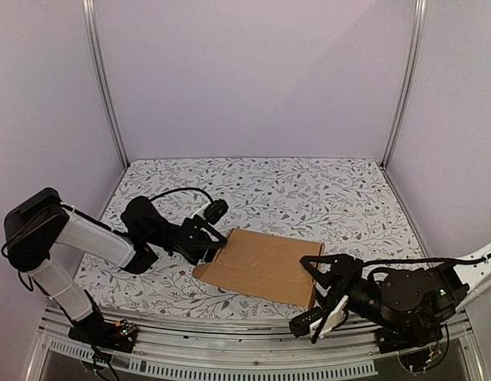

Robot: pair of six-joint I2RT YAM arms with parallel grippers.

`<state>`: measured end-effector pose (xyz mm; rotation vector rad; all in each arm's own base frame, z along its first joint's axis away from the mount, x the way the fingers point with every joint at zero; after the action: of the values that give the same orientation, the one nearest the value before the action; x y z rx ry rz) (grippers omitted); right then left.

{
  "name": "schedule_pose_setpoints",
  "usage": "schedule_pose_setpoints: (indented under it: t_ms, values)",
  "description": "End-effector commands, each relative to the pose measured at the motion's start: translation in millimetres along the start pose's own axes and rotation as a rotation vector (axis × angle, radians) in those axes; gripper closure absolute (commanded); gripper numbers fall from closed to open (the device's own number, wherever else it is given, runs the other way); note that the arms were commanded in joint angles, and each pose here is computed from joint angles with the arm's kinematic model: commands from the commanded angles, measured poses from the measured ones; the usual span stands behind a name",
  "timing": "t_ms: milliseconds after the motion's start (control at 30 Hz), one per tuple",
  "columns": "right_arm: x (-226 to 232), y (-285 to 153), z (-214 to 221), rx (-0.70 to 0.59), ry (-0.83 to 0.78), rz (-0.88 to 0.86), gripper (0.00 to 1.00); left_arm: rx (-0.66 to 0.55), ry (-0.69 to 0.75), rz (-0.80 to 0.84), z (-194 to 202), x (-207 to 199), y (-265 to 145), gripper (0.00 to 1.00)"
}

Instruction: Fold the paper box

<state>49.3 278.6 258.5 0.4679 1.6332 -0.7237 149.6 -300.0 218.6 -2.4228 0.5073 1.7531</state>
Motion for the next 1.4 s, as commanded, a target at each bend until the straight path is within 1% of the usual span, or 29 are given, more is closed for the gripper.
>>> schedule_pose_setpoints:
  t_ms: [0, 100, 200, 333, 400, 467, 567, 700, 833, 933, 1067, 1233, 1267, 1367]
  values:
    - [-8.0, -6.1, 8.6, 0.062, 0.19, -0.023, 0.64, -0.041, 0.16, 0.079, -14.2, -23.1, 2.5, 0.0]
    - [-3.0, -6.4, 13.4, 0.109, 0.262, -0.049, 0.64, -0.057, 0.159, 0.054, -22.6, -20.9, 2.4, 0.01]
    - [-0.1, -8.0, 19.0, 0.151, 0.353, -0.058, 0.64, -0.056, 0.143, -0.042, -27.3, -1.2, 1.0, 0.0]
    - [4.1, -12.4, 25.3, 0.184, 0.459, -0.09, 0.65, -0.118, 0.127, -0.192, -36.1, 21.2, -10.8, 0.0]
    - [3.8, -14.4, 27.5, 0.198, 0.519, -0.099, 0.65, -0.15, 0.149, -0.271, -41.6, 24.9, -18.2, 0.01]
    - [4.1, -15.9, 28.5, 0.211, 0.599, -0.11, 0.65, -0.185, 0.195, -0.378, -48.9, 23.7, -24.7, 0.0]
    - [6.3, -15.7, 29.0, 0.218, 0.689, -0.12, 0.64, -0.206, 0.26, -0.537, -54.8, 16.5, -34.1, 0.0]
    - [15.4, -10.3, 33.2, 0.242, 0.808, -0.153, 0.64, -0.251, 0.351, -0.675, -61.2, -4.2, -47.2, 0.0]
    - [26.1, 3.2, 37.4, 0.241, 0.934, -0.212, 0.65, -0.279, 0.412, -0.82, -61.5, -19.2, -63.4, 0.0]
    - [29.7, 17.5, 40.4, 0.228, 1.03, -0.269, 0.65, -0.31, 0.471, -0.846, -61.7, -33.8, -69.8, 0.01]
    - [34.1, 35.8, 42.0, 0.164, 1.154, -0.376, 0.65, -0.321, 0.529, -0.837, -54.7, -45.3, -73.6, 0.01]
    - [44.7, 57.1, 42.5, 0.076, 1.254, -0.566, 0.64, -0.321, 0.561, -0.828, -40.0, -42.5, -78.5, 0.01]
    - [47.1, 60.2, 39.6, 0.043, 1.265, -0.619, 0.64, -0.323, 0.556, -0.834, -37.2, -40.4, -80.2, 0.01]
    - [50.4, 72.7, 41.2, -0.001, 1.295, -0.687, 0.65, -0.327, 0.532, -0.861, -29.8, -31.4, -85.4, 0.01]
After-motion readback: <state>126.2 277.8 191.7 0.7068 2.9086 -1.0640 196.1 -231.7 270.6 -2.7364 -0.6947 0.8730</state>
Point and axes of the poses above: each gripper's point midway between its finger pads, its own y axis out along the fingers, its own x axis along the line the jaws close on, z = x × y, the point moved 5 cm from there along -y, back along the fingers, and after that the axes turned 5 degrees about y, right-handed, at the moved point
